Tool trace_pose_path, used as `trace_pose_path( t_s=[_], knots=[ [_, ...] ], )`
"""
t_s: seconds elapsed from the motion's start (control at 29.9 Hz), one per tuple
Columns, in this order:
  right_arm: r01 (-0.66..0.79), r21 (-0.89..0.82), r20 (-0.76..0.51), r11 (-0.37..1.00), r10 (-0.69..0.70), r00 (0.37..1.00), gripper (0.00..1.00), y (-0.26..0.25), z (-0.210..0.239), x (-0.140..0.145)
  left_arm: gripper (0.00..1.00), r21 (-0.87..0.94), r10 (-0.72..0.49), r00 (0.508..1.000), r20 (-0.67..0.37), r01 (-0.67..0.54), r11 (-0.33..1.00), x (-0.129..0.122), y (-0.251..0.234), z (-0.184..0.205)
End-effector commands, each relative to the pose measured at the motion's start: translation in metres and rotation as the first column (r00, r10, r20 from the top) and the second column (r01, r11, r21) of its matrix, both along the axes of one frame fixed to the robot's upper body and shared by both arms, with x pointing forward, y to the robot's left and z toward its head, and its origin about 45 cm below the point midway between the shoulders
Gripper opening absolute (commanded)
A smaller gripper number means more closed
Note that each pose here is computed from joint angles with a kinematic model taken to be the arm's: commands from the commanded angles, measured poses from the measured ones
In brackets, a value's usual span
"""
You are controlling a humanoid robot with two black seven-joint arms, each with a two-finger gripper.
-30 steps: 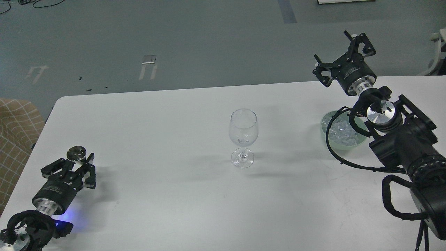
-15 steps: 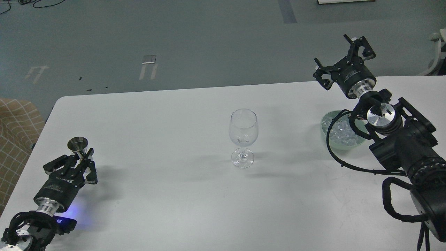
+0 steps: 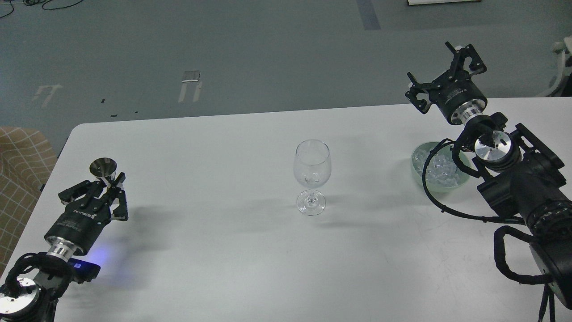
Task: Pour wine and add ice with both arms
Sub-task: 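Lift the jigger and carry it above the wine glass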
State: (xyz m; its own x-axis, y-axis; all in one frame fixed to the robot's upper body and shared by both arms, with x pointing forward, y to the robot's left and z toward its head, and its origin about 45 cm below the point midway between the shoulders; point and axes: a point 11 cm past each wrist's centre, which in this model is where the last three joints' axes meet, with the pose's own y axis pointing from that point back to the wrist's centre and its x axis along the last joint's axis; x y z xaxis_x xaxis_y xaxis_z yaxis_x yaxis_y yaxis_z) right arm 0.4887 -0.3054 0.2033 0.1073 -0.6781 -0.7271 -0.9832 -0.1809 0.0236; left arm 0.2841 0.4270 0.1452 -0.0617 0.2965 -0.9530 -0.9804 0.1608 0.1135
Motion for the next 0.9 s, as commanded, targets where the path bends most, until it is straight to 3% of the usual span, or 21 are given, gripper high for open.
trace_pose_path(
  t_s=[0.0,0.1,0.43,0.87],
  knots=[
    [0.002,0.0,-0.002,1.0,-0.002,1.0,1.0,0.0,-0.001,0.0,0.06,0.006,-0.023,1.0,0.021,0.023,1.0,0.008,-0.007,0.014],
    [0.005,-0.003,0.0,1.0,-0.005,1.0,1.0,-0.004,0.0,0.0,0.06,-0.004,-0.028,1.0,0.011,0.028,1.0,0.012,-0.013,0.021],
    [0.023,-0.019,-0.002,1.0,-0.023,1.0,1.0,-0.015,0.001,-0.001,0.05,-0.06,-0.148,0.987,0.059,0.152,0.987,0.074,-0.076,0.051],
    [0.031,-0.019,-0.023,0.999,-0.032,0.999,1.0,-0.02,-0.01,-0.007,0.02,-0.069,-0.292,0.955,0.047,0.295,0.953,0.09,-0.137,0.053]
  ],
)
